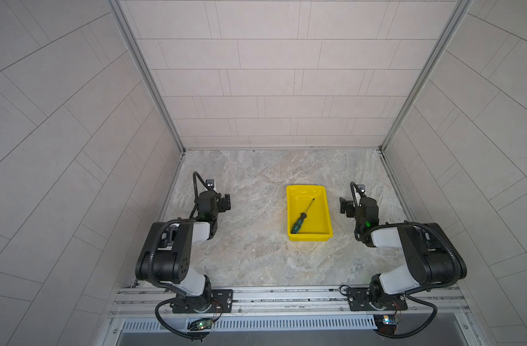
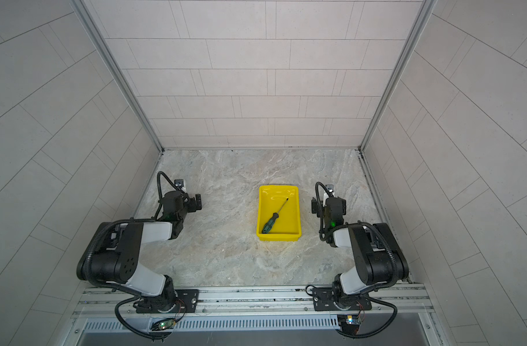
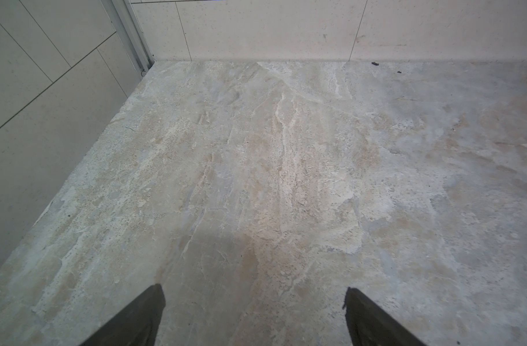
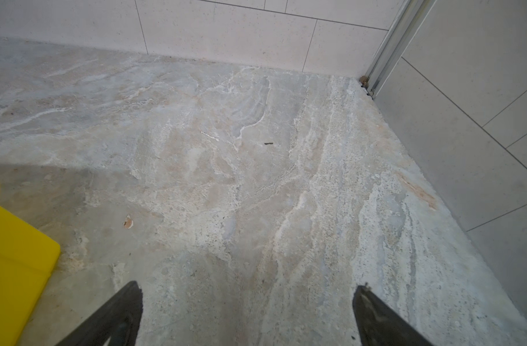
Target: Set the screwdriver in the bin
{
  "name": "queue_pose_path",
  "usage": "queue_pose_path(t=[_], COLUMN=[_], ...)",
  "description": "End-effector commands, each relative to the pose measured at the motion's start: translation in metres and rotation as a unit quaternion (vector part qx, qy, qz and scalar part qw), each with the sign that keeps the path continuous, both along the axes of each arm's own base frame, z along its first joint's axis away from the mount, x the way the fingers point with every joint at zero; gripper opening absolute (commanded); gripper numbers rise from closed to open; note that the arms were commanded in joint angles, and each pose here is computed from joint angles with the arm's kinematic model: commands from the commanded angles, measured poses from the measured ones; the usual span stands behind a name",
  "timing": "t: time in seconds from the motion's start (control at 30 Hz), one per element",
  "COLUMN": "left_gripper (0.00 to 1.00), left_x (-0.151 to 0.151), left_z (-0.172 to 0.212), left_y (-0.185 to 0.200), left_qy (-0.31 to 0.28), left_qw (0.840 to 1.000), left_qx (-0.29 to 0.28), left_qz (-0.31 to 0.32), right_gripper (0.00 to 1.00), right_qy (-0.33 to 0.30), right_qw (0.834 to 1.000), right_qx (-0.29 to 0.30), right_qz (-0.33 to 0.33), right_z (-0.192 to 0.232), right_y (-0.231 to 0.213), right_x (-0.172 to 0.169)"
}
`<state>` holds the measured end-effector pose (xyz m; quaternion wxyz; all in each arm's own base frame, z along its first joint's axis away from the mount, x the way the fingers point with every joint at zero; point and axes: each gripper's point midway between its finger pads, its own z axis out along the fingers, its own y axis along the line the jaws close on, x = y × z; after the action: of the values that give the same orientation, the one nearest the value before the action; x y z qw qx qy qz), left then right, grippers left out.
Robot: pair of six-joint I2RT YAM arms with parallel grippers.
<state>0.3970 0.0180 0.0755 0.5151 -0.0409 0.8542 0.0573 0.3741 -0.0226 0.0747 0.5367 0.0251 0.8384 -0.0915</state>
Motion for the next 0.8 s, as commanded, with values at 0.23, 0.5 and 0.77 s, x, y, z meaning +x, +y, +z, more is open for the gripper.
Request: queue_pose_path(t=[0.23,0.5,0.77], left_gripper=[1.00,1.00,1.00], left_x=[0.002,0.002,0.000], left_z=[0.005,0.006,0.007], left_y=[0.001,0.001,0.003], left_qy=[-0.009,-0.010,-0.012], left_qw=[1.000,1.000,1.000], left_qx=[-0.001,0.000,0.004], left_qz=[-0.001,0.000,0.005], right_gripper=[1.00,1.00,1.00], right_qy=[-0.027,0.005,0.008], right_qw=[1.000,1.000,1.000], right_qx=[0.010,0.001,0.001], right_qz=[0.004,0.016,0.017], right_z=[0.016,0.011,0.011], right_y=[-0.002,0.004,0.004], right_x=[0.008,0.019,0.020])
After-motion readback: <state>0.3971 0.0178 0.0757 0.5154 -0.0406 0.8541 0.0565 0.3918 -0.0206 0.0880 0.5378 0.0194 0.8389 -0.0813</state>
